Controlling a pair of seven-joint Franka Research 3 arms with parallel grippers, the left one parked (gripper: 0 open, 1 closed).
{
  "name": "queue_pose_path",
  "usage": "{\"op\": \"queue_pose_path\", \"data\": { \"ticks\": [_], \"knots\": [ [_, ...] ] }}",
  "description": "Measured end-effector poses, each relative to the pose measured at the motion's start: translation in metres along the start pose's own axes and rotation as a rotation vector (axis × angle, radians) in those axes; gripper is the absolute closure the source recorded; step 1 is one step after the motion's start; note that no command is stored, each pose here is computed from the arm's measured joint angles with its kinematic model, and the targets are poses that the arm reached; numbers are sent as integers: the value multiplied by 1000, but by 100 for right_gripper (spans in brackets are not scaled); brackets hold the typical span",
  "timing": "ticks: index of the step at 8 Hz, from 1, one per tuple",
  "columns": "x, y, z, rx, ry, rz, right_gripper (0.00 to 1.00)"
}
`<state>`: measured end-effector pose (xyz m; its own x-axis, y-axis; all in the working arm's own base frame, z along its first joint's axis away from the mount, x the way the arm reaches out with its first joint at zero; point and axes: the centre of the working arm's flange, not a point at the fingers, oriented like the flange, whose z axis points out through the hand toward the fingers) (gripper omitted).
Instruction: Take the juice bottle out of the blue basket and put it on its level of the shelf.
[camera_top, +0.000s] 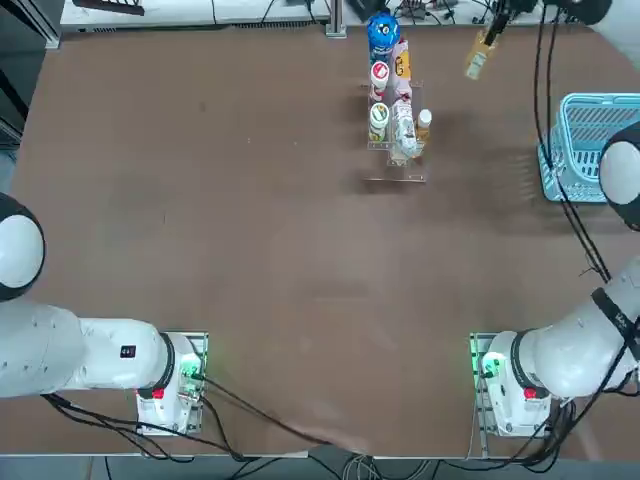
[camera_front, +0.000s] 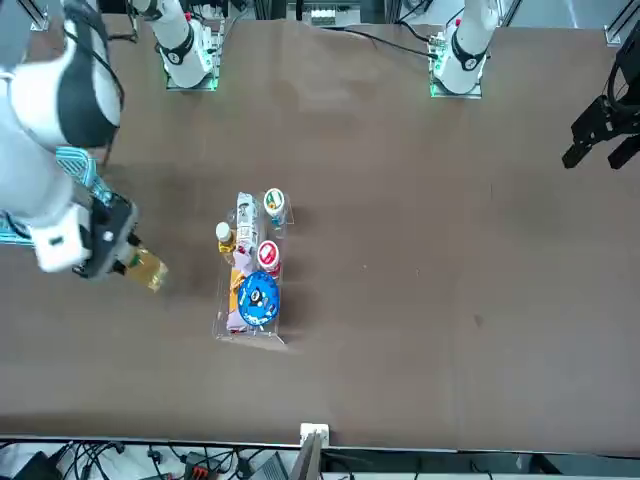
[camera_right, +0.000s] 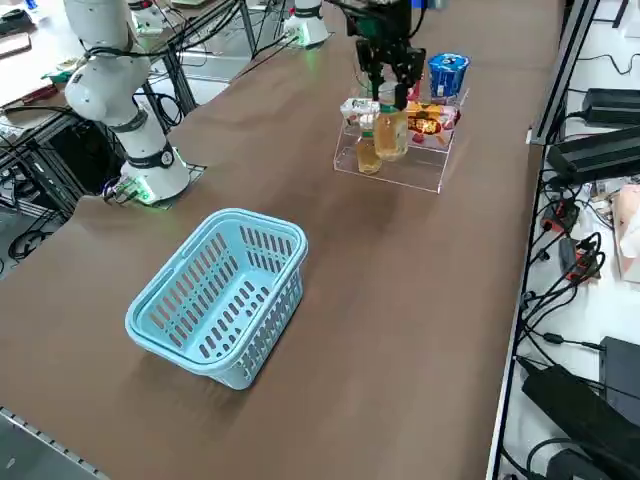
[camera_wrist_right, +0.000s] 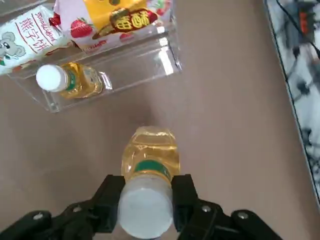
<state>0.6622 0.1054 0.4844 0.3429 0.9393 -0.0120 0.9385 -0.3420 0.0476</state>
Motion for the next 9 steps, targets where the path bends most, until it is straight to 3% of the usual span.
{"op": "queue_pose_path", "data": {
  "ticks": [5, 9],
  "knots": [
    [48, -12, 54, 58, 27, -237, 45],
    [97, -38, 73, 57, 28, -373, 45]
  ]
}}
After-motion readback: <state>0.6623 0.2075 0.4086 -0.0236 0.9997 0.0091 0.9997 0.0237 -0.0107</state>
